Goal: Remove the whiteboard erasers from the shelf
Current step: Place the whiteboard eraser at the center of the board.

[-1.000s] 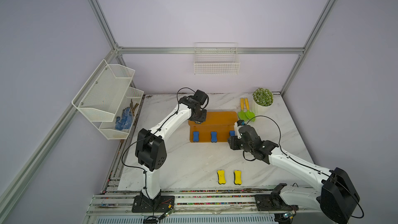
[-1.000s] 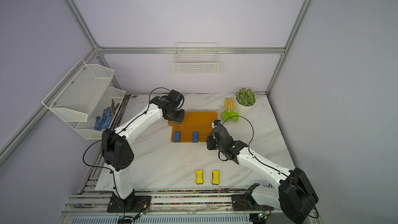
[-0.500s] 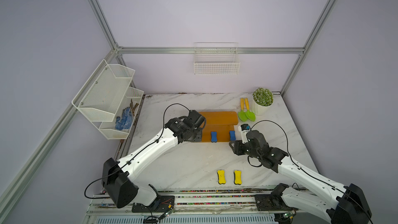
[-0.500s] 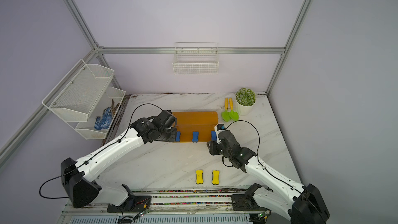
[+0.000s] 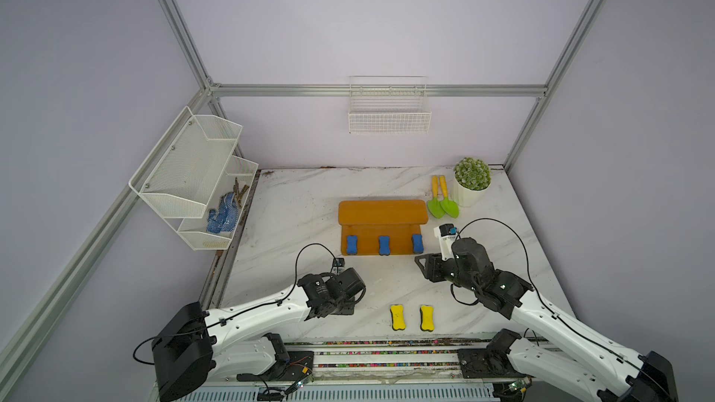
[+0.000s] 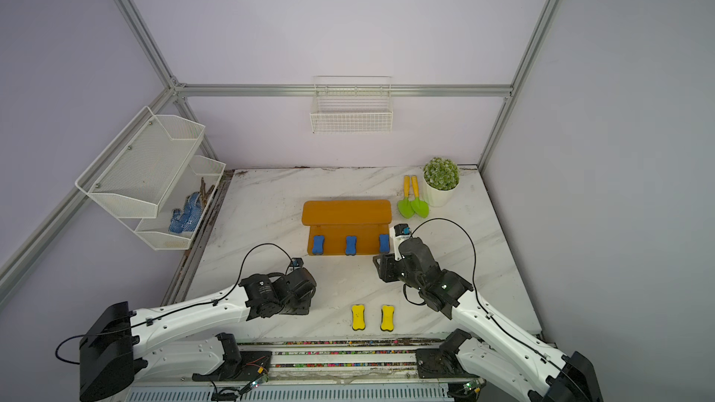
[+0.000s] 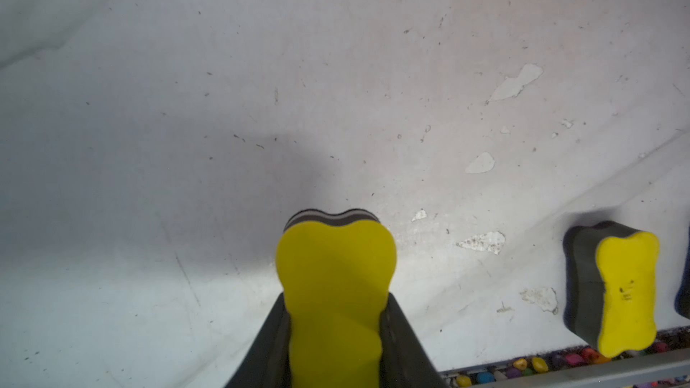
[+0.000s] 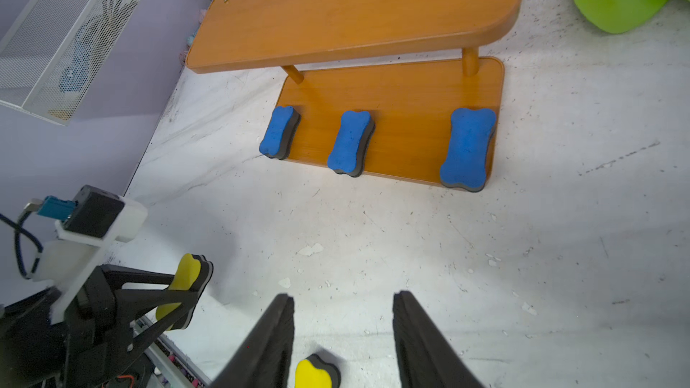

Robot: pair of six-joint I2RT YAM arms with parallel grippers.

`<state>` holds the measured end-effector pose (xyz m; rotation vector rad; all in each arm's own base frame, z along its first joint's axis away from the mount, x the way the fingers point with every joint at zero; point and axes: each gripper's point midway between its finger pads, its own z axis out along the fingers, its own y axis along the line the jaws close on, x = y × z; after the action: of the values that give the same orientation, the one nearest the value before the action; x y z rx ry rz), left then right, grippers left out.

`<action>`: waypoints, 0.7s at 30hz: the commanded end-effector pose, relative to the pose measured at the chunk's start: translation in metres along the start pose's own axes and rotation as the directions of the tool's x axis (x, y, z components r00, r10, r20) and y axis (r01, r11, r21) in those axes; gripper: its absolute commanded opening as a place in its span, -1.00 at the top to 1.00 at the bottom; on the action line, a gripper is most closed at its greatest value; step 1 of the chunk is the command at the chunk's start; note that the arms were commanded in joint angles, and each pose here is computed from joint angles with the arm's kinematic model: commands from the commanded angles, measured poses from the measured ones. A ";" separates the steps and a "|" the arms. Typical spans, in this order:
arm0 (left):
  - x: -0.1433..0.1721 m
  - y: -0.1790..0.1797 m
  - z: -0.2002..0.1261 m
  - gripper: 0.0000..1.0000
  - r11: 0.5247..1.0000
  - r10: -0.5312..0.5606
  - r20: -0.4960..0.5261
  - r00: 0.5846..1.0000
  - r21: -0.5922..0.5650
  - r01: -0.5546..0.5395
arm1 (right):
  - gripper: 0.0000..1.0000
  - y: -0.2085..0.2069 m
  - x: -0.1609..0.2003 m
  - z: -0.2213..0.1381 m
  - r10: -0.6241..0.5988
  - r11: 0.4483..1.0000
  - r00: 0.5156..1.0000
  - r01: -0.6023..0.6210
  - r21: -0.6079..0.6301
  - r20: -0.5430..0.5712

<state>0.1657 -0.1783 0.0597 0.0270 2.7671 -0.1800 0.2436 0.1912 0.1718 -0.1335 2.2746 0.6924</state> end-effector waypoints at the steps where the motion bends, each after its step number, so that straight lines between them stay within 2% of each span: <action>1: -0.006 -0.023 0.008 0.65 0.994 -0.061 0.033 0.998 0.093 0.058 | 0.04 0.000 -0.001 0.001 0.007 1.000 1.000 -0.007 0.015 -0.002; 12: 0.028 -0.033 0.021 0.67 0.994 -0.059 -0.055 0.997 0.089 0.064 | 0.05 -0.003 0.004 0.011 0.009 0.999 1.000 -0.008 0.035 -0.022; 21: 0.044 -0.035 0.017 0.64 0.993 -0.090 -0.040 0.995 0.072 0.092 | 0.05 -0.003 0.003 0.014 -0.013 0.999 1.000 0.013 0.041 -0.024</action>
<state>0.1276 -0.2160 0.0306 0.0003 2.8240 -0.3046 0.2463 0.1934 0.1477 -0.1306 2.3540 0.6381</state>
